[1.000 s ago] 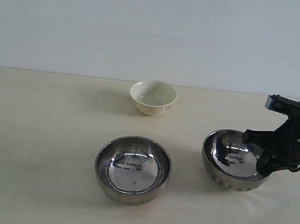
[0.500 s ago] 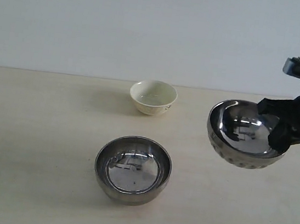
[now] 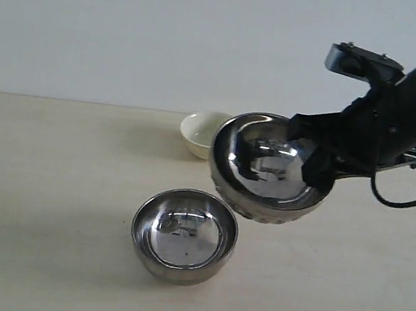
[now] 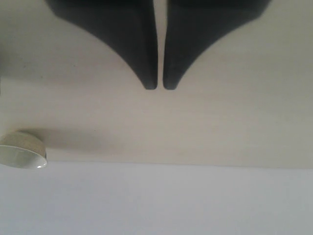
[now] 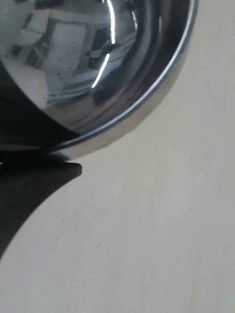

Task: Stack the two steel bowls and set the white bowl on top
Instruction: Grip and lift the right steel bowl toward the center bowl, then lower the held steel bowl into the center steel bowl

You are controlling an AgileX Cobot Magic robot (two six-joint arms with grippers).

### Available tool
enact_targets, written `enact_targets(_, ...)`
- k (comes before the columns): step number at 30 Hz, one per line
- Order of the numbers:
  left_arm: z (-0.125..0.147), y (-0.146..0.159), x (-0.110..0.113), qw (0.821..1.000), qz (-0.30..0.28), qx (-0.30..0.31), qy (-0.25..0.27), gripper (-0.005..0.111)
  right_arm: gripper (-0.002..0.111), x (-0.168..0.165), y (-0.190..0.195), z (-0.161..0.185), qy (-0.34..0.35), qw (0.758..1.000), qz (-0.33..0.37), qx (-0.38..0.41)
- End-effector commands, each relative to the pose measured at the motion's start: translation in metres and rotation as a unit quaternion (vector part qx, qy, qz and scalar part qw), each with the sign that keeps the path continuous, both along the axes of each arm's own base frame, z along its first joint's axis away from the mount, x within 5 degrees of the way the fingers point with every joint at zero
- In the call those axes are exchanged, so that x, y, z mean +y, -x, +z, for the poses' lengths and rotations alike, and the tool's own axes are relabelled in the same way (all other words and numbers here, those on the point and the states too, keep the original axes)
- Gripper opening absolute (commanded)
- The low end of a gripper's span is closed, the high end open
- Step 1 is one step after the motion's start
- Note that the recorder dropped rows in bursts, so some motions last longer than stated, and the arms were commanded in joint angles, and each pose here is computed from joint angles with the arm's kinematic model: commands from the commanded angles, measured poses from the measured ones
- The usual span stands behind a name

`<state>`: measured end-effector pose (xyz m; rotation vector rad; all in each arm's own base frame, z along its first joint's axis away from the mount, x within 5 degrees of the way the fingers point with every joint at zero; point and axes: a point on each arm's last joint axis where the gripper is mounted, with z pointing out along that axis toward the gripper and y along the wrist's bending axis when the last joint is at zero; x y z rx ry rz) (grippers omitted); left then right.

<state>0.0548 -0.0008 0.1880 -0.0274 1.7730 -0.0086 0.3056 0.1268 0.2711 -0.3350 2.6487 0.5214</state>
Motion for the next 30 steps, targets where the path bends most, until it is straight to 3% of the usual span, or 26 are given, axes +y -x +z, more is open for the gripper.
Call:
enact_targets(1, 0.000, 0.000, 0.000, 1.000, 0.002, -0.004, 0.008, 0.004, 0.000, 0.032, 0.004, -0.003, -0.017, 1.000, 0.012, -0.013)
enact_targets(13, 0.000, 0.000, 0.000, 1.000, 0.002, -0.004, 0.008, 0.004, 0.000, 0.061, 0.000, -0.039, -0.016, 0.999, 0.007, 0.029)
enact_targets(30, 0.000, 0.000, 0.000, 1.000, 0.002, -0.004, 0.008, 0.004, 0.000, 0.081, -0.015, -0.044, -0.010, 0.997, 0.005, 0.074)
